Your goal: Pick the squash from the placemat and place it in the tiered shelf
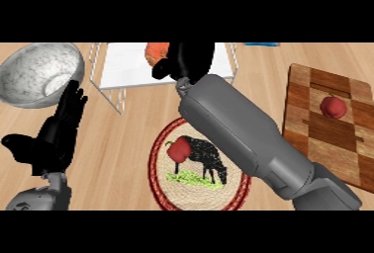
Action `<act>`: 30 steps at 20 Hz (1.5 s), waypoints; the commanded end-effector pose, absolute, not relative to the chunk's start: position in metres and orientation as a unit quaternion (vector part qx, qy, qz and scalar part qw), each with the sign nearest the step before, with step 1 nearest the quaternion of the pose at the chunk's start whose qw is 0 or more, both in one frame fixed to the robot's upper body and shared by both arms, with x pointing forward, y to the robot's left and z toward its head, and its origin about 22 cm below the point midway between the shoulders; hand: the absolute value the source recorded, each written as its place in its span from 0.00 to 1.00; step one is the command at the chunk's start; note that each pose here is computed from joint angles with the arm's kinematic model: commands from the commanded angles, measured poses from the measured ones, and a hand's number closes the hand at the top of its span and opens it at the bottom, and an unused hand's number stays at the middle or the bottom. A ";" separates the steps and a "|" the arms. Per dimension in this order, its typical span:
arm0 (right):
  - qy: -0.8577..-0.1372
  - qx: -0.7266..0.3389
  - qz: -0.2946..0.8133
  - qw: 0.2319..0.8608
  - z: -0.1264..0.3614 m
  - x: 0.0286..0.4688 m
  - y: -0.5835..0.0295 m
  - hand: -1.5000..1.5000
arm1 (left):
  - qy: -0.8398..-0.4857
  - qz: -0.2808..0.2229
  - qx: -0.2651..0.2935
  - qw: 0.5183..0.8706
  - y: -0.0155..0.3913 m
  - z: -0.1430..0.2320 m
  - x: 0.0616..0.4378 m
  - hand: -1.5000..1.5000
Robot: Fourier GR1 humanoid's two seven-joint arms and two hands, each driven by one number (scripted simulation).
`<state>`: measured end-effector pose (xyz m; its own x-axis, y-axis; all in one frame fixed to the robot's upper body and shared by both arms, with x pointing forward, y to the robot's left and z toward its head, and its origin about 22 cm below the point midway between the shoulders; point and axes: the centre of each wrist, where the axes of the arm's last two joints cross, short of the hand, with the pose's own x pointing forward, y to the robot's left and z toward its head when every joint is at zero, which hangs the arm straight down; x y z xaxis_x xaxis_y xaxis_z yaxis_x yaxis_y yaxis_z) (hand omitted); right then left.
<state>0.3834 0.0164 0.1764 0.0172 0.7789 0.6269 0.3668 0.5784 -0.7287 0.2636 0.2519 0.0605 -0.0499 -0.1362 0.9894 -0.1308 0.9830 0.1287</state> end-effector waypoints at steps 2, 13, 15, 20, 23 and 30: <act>-0.667 -0.438 0.137 0.587 0.155 0.401 0.010 1.00 | -0.732 0.002 0.094 0.675 0.245 0.062 0.273 0.50; -0.673 -0.356 0.096 0.642 0.151 0.418 -0.008 0.00 | -0.721 -0.009 0.082 0.689 0.259 0.057 0.257 0.50; -0.688 -0.341 0.090 0.634 0.158 0.418 -0.004 0.00 | -0.724 0.002 0.095 0.683 0.255 0.060 0.272 0.50; -0.727 -0.306 0.060 0.612 0.159 0.418 -0.009 0.00 | -0.726 -0.002 0.091 0.682 0.265 0.060 0.258 0.50; -0.746 -0.286 0.005 0.602 0.179 0.413 0.002 0.00 | -0.724 0.007 0.093 0.683 0.263 0.060 0.276 0.50; -0.717 -0.311 -0.053 0.622 0.192 0.424 -0.033 0.00 | -0.717 0.024 0.115 0.687 0.267 0.054 0.255 0.50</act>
